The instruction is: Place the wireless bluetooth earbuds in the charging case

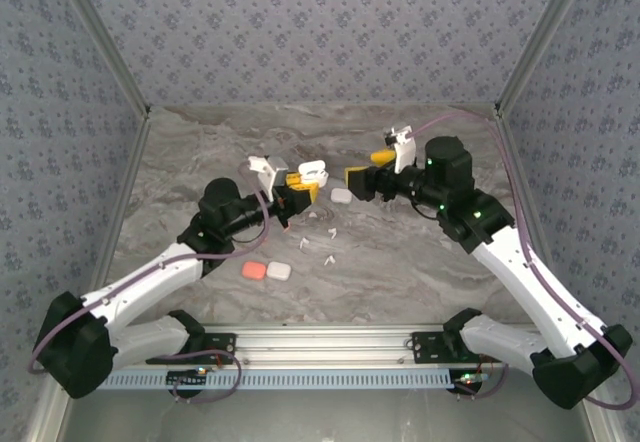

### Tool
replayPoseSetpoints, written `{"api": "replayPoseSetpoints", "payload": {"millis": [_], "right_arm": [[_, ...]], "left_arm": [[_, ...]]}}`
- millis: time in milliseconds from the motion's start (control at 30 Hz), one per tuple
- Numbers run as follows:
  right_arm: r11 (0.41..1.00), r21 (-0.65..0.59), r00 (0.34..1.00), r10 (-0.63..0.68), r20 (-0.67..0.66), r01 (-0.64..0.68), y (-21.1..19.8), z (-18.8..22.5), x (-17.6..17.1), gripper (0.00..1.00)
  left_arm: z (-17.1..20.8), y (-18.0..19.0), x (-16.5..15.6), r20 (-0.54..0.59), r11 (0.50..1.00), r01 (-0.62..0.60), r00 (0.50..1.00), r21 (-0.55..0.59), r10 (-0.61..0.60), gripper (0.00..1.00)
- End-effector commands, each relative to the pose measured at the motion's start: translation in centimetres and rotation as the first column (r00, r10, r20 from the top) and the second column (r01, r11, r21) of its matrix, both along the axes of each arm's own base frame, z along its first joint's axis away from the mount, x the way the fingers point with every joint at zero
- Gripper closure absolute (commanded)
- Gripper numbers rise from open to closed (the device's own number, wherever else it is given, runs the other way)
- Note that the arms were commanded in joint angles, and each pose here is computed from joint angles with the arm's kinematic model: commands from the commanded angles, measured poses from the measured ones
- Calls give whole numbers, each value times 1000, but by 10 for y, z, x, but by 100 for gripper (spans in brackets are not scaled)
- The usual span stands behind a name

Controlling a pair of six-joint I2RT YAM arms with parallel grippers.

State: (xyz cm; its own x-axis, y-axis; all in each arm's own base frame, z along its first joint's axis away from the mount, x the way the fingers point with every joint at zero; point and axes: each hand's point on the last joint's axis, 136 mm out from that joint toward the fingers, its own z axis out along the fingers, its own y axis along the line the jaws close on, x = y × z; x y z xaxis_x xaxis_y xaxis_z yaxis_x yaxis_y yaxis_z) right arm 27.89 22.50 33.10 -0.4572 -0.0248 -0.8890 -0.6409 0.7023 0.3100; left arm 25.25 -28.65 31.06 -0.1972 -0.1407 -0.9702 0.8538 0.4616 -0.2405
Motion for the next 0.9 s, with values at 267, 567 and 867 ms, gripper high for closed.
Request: {"api": "replayPoseSetpoints", "payload": {"millis": [267,567,867], "right_arm": [[973,-221,898,-41,-438,-63,12,-182,-25,3],[934,-307,823,-25,-568,-184,43,-262,-46,23],[903,-365,807,-37,-590,-226,59,-293,-45,33]], "left_arm": [[23,28,-3,126,991,-136,983,-6,136,100],[23,30,-4,120,990,-142,983,-2,141,100],[26,32,-5,124,989,-146,982,-1,145,100]]}}
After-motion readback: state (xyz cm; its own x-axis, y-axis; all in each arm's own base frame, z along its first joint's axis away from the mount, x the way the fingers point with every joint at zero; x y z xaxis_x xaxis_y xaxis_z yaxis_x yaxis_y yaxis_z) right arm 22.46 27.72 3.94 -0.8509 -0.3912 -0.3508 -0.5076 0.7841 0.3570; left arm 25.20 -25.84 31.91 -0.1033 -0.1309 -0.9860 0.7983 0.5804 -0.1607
